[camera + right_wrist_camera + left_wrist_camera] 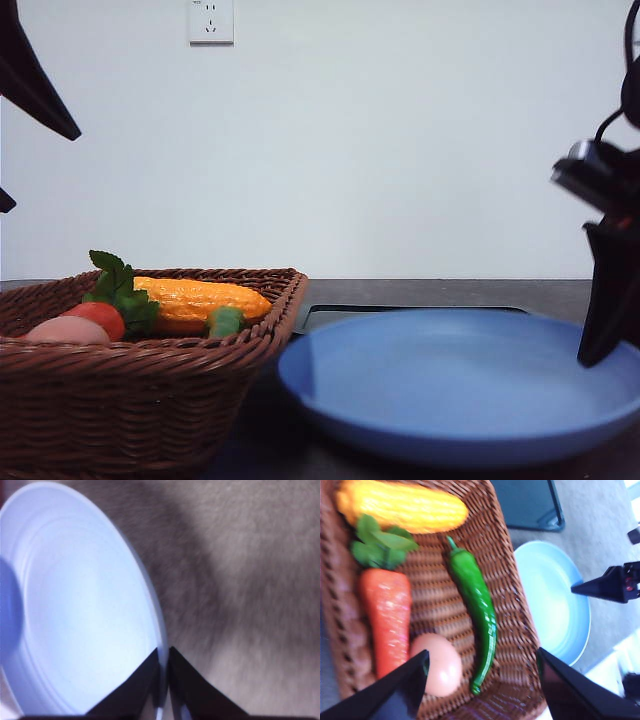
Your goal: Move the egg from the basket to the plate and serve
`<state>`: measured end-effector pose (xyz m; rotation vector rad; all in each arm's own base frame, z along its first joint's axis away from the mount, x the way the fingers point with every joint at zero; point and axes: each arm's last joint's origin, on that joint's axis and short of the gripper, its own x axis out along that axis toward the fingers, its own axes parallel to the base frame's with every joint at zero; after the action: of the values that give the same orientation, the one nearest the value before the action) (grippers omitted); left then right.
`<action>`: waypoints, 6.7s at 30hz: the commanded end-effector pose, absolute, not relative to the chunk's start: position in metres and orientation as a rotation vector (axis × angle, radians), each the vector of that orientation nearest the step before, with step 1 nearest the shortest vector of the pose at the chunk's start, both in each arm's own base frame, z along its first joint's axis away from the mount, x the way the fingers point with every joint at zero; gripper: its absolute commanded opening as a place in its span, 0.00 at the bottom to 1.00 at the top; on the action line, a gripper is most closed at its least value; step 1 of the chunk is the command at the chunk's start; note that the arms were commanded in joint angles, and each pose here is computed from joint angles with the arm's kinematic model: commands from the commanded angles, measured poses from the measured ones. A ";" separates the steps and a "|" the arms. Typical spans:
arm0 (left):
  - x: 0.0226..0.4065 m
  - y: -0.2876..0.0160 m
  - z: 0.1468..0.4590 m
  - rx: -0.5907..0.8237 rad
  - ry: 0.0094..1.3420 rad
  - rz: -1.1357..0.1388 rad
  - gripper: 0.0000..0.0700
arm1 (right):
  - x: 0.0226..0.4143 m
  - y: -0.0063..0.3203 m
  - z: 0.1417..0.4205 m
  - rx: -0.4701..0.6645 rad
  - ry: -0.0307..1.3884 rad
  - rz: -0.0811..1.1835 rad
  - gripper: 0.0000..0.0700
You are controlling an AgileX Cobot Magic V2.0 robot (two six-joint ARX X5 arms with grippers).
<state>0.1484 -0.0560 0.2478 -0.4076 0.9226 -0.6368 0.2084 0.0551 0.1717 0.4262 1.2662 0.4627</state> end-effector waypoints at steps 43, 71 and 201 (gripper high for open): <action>0.182 -0.154 0.194 0.057 1.242 -0.418 0.63 | 0.158 0.016 0.279 0.450 0.800 0.405 0.00; 0.185 -0.156 0.258 0.059 1.096 -0.517 0.32 | 0.155 0.017 0.275 0.466 0.863 0.400 0.00; 0.142 -0.130 0.407 0.346 0.511 -0.138 0.00 | 0.308 0.054 0.341 0.095 1.065 0.385 0.00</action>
<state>0.1408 -0.1296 0.4027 0.3322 0.5231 -0.1371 0.3104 0.0517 0.3371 0.1342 1.0891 0.3778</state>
